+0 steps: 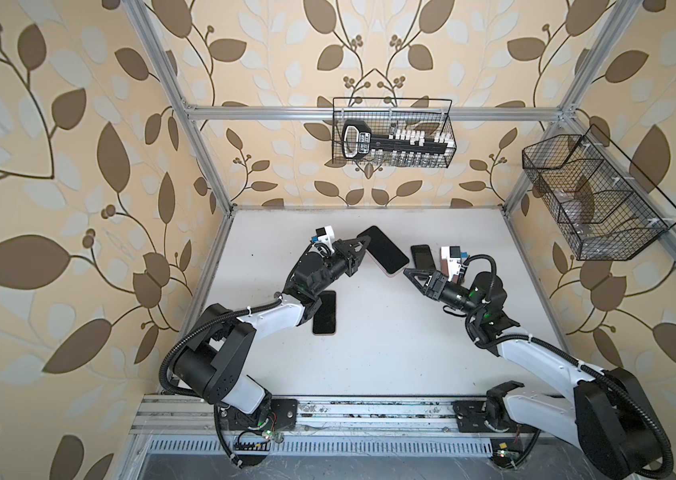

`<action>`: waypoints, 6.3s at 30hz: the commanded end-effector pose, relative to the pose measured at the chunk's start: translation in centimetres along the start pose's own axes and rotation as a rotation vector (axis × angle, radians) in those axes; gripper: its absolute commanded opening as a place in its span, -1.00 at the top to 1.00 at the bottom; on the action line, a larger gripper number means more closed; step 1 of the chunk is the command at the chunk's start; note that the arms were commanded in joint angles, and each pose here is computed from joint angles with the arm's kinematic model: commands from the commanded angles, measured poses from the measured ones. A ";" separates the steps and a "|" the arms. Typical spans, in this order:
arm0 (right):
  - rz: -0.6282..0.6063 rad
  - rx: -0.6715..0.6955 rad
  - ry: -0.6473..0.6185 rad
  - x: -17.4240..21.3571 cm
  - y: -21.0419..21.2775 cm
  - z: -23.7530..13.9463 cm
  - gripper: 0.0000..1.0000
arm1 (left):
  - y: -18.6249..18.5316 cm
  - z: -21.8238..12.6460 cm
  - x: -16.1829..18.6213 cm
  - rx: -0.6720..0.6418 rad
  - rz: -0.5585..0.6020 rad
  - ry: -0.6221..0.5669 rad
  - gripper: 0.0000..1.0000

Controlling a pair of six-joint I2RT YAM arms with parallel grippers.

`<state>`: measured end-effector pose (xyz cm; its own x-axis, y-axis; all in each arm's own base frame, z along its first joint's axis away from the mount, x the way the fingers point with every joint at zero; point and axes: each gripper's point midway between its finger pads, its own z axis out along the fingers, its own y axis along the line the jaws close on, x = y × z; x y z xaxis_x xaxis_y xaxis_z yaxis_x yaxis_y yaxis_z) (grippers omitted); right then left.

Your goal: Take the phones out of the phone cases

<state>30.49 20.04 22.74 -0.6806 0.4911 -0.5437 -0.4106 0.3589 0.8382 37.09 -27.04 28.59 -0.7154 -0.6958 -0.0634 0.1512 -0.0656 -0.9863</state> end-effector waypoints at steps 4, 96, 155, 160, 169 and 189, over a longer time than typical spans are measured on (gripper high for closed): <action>0.010 -0.021 -0.022 -0.5 -0.2 0.2 -0.81 | -6.7 0.3 0.4 0.202 0.039 0.008 1.00; 0.144 -0.169 -0.056 -3.3 0.5 0.5 -0.11 | -7.0 3.2 1.6 0.225 0.075 0.073 1.00; 0.243 -0.219 -0.193 -5.5 1.5 -1.4 0.99 | -2.3 3.8 1.0 0.114 0.030 0.048 -0.16; 0.255 -0.222 -0.223 -6.0 1.1 -1.4 1.00 | -1.2 3.3 0.9 0.039 0.013 0.037 -0.30; 0.266 -0.219 -0.259 -6.7 0.6 -1.3 1.00 | -1.9 1.9 1.4 -0.093 0.084 0.036 -0.48; 0.282 -0.225 -0.290 -7.1 -0.3 -0.9 1.00 | -1.6 2.3 6.9 -0.184 -0.075 0.138 -0.97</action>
<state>35.28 16.26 23.15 -0.6418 0.7347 -0.2199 -0.2660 0.0557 0.9624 34.44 -32.72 26.94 -0.8058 -0.5917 -0.0234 -0.0295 0.0796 -0.9964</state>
